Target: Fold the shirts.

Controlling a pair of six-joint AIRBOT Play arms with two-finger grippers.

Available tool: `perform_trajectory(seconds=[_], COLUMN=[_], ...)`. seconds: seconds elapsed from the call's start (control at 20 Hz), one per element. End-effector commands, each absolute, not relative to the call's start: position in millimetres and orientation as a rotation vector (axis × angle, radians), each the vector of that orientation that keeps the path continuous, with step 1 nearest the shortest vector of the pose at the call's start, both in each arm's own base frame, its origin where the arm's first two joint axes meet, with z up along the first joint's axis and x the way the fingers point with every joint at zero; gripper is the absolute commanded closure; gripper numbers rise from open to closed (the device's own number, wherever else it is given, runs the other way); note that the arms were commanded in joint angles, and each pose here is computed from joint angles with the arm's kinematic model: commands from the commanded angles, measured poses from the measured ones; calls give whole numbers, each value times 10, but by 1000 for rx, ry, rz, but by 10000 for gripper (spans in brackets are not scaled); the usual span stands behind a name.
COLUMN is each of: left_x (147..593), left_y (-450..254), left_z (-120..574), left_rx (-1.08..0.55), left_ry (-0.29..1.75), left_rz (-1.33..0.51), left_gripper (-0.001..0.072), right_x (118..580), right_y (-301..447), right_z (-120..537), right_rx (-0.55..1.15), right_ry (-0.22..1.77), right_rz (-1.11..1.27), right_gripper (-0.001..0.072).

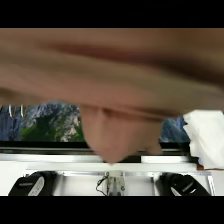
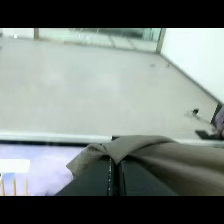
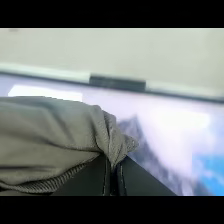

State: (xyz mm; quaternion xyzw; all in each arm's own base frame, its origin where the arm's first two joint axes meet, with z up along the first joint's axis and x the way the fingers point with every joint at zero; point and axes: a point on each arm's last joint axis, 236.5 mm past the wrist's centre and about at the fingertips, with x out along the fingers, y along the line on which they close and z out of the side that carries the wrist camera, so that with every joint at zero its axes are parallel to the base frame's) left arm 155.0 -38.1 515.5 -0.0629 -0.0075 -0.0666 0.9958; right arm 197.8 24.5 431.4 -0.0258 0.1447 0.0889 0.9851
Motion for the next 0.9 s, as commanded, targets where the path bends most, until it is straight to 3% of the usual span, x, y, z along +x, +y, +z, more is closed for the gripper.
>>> perform_trajectory(seconds=[0.0,0.15,0.35,0.65,0.85], left_x=[1655,2030,2723,3815,4212], left_y=[-310,-285,-279,-680,-761], left_z=[4830,4302,3003,1463,668], left_rx=[-126,-150,-222,-529,-651], left_ry=[103,261,583,762,918], left_rz=[-98,-93,-91,-217,-180], left_gripper=[677,677,677,676,676], right_x=[1765,1802,2015,2985,3474], right_y=[83,179,364,745,603], right_z=[3560,2749,1473,466,-120], right_rx=[-86,-141,-198,-258,-106], right_ry=[614,890,1156,1152,1214], right_rz=[108,61,-19,-35,-144], right_gripper=[643,643,643,643,643])
